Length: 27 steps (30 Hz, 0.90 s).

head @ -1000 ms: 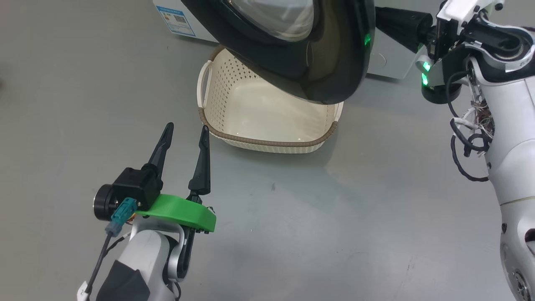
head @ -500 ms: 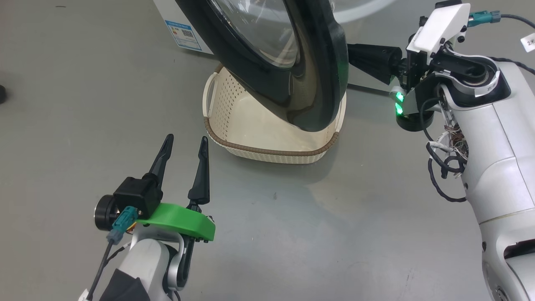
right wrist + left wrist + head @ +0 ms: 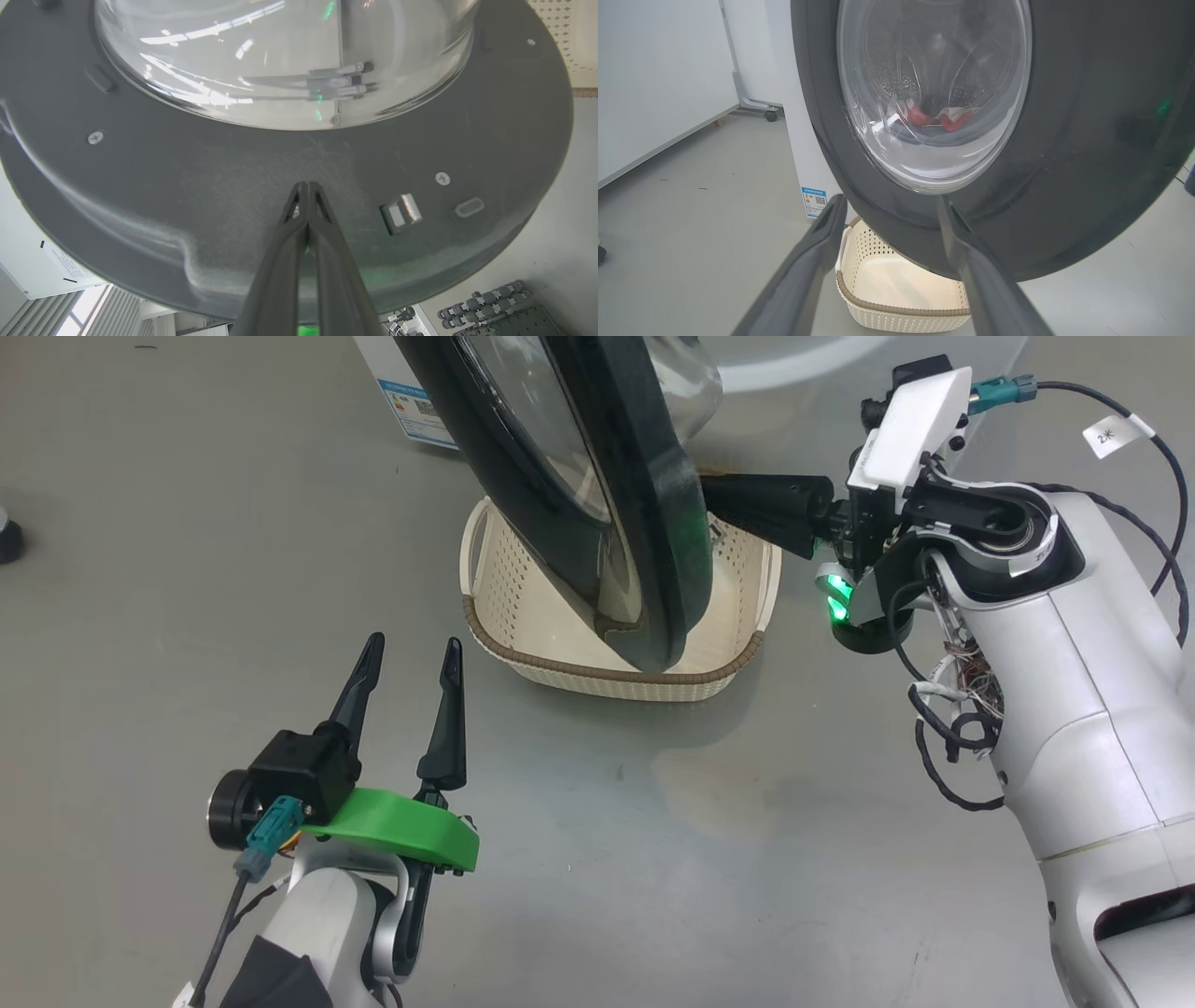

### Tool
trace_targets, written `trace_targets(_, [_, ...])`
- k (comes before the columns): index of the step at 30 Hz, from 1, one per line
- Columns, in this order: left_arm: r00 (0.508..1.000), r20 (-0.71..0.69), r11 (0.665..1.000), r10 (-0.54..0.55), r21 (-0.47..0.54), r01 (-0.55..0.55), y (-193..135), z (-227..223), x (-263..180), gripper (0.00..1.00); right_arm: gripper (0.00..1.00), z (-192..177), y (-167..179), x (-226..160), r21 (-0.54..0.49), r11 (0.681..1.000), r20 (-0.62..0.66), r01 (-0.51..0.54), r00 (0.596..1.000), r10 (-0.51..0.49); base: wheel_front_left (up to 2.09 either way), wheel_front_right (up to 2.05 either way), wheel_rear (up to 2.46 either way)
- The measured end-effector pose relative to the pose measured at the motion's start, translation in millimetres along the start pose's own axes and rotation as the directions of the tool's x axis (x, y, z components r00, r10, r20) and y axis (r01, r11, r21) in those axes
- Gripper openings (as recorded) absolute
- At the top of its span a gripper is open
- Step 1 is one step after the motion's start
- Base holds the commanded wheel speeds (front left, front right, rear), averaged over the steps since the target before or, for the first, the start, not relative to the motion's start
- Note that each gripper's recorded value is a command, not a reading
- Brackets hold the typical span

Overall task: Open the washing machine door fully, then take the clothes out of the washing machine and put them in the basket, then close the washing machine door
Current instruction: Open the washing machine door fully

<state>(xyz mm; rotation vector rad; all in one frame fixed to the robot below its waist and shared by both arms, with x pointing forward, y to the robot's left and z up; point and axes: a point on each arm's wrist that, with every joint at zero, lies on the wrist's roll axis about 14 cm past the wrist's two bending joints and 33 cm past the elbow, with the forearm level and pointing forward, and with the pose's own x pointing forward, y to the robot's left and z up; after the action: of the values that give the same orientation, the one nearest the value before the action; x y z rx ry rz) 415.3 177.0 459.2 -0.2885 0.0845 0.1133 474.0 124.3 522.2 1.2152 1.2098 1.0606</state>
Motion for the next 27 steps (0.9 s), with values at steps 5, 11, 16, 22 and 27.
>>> trace_targets(5, [1.000, 0.004, 1.000, 0.003, 0.000, -0.003, 1.0, 1.5, -0.5, 1.00, 0.00, -15.4, 0.4, 6.5, -0.006, 1.000, -0.057, -0.008, 0.998, 0.007, 0.00, 0.00, 0.00])
trace_targets(11, [1.000, 0.004, 1.000, 0.008, 0.000, -0.008, 2.6, 1.7, -2.1, 1.00, 0.00, -33.9, -2.1, 12.5, 0.005, 1.000, -0.116, -0.011, 0.993, 0.012, 0.00, 0.00, 0.00])
trace_targets(16, [1.000, 0.002, 1.000, 0.008, 0.000, -0.008, 2.7, 0.8, -3.6, 1.00, 0.00, -48.5, 0.7, 16.1, 0.030, 0.999, -0.160, -0.036, 0.986, 0.041, 0.00, 0.00, 0.00])
trace_targets(22, [1.000, 0.002, 1.000, 0.009, 0.000, -0.009, 3.0, 1.0, -4.6, 1.00, 0.00, -69.1, 8.3, 24.5, 0.026, 0.998, -0.227, -0.061, 0.972, 0.065, 0.00, 0.00, 0.00])
trace_targets(27, [1.000, 0.003, 1.000, 0.013, 0.001, -0.013, 4.2, 1.6, -5.1, 1.00, 0.00, -78.3, 10.7, 28.3, 0.029, 0.997, -0.248, -0.069, 0.966, 0.074, 0.00, 0.00, 0.00])
